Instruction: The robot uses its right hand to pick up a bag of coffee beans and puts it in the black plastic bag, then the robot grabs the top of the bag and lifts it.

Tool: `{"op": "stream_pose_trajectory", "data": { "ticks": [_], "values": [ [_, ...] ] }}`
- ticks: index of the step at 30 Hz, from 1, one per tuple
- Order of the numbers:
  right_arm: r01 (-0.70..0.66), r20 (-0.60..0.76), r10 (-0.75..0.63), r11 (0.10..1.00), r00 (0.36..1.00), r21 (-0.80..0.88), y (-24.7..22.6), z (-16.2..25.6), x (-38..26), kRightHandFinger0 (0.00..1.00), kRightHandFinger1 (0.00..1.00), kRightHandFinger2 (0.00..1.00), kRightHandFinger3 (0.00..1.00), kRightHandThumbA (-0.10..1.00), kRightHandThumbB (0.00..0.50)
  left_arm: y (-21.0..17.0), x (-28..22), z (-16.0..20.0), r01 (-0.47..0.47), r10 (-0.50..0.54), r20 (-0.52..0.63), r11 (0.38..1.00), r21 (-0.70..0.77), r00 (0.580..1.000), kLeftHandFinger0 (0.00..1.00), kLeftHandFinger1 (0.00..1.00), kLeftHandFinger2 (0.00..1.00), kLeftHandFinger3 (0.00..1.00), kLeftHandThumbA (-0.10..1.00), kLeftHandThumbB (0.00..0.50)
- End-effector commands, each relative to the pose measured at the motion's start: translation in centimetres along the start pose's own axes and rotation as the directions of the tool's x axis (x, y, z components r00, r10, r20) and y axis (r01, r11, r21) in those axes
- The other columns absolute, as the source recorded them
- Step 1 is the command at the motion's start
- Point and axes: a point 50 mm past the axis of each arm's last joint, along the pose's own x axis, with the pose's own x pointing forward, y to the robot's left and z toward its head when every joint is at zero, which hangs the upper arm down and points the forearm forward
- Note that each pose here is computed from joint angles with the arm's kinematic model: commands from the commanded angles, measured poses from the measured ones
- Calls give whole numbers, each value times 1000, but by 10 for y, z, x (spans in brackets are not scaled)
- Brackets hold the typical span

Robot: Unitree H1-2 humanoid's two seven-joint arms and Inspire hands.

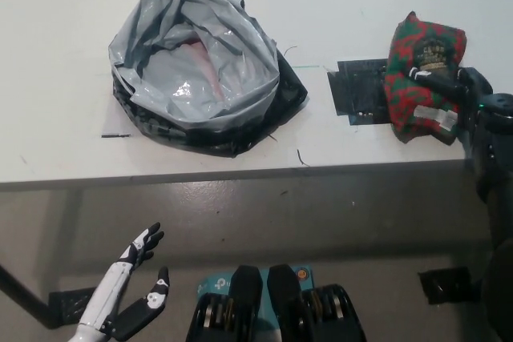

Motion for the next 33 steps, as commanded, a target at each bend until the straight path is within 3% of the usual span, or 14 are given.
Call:
{"op": "stream_pose_trajectory", "data": {
  "ticks": [1, 3, 6, 9, 10, 12, 14, 17, 21, 31, 33],
  "values": [
    [-407, 222, 348, 667, 911, 624, 44, 9, -3, 0, 123, 572, 682, 133, 124, 13, 9, 16, 35, -41, 65, 996, 77, 997, 1000, 1000, 1000, 1000, 291, 246],
    [-430, 241, 365, 637, 899, 640, 46, 11, -5, 0, 134, 572, 709, 123, 117, 13, 8, 16, 36, -41, 64, 996, 78, 997, 1000, 1000, 1000, 1000, 285, 242],
    [-498, 304, 414, 526, 858, 690, 56, 24, -11, 0, 180, 603, 836, 89, 97, 13, 8, 16, 36, -41, 68, 997, 75, 997, 1000, 1000, 1000, 1000, 297, 238],
    [-548, 359, 432, 481, 827, 684, 62, 33, -14, 0, 239, 627, 855, 90, 93, 13, 8, 16, 39, -44, 66, 996, 74, 997, 1000, 1000, 1000, 1000, 306, 234],
    [-565, 379, 434, 472, 817, 677, 65, 39, -16, 0, 263, 643, 846, 50, 125, 13, 9, 16, 39, -43, 66, 997, 68, 997, 1000, 1000, 1000, 1000, 305, 234],
    [-590, 408, 439, 457, 801, 666, 70, 48, -19, 0, 271, 658, 844, 18, 122, 13, 9, 15, 39, -43, 64, 997, 72, 997, 1000, 1000, 1000, 1000, 309, 232],
    [-613, 436, 439, 452, 786, 649, 77, 58, -24, 0, 253, 653, 816, 2, 137, 13, 8, 15, 40, -45, 65, 996, 82, 997, 1000, 1000, 1000, 1000, 314, 232],
    [-639, 473, 433, 462, 767, 615, 84, 74, -32, 0, 196, 611, 778, -6, 107, 13, 8, 15, 43, -48, 62, 996, 82, 997, 1000, 1000, 1000, 1000, 320, 235],
    [-678, 523, 431, 471, 735, 565, 92, 99, -44, 0, 168, 603, 759, -25, 103, 14, 9, 15, 52, -57, 60, 995, 84, 997, 1000, 1000, 1000, 1000, 343, 231],
    [-744, 590, 461, 490, 663, 454, 109, 144, -68, 0, 206, 628, 734, -98, 145, 13, 10, 17, 52, -58, 59, 995, 89, 997, 1000, 1000, 1000, 1000, 324, 246],
    [-749, 592, 468, 495, 657, 440, 111, 150, -71, 0, 227, 632, 739, -90, 129, 13, 10, 17, 53, -58, 54, 995, 89, 997, 1000, 1000, 1000, 1000, 323, 246]
  ]
}}
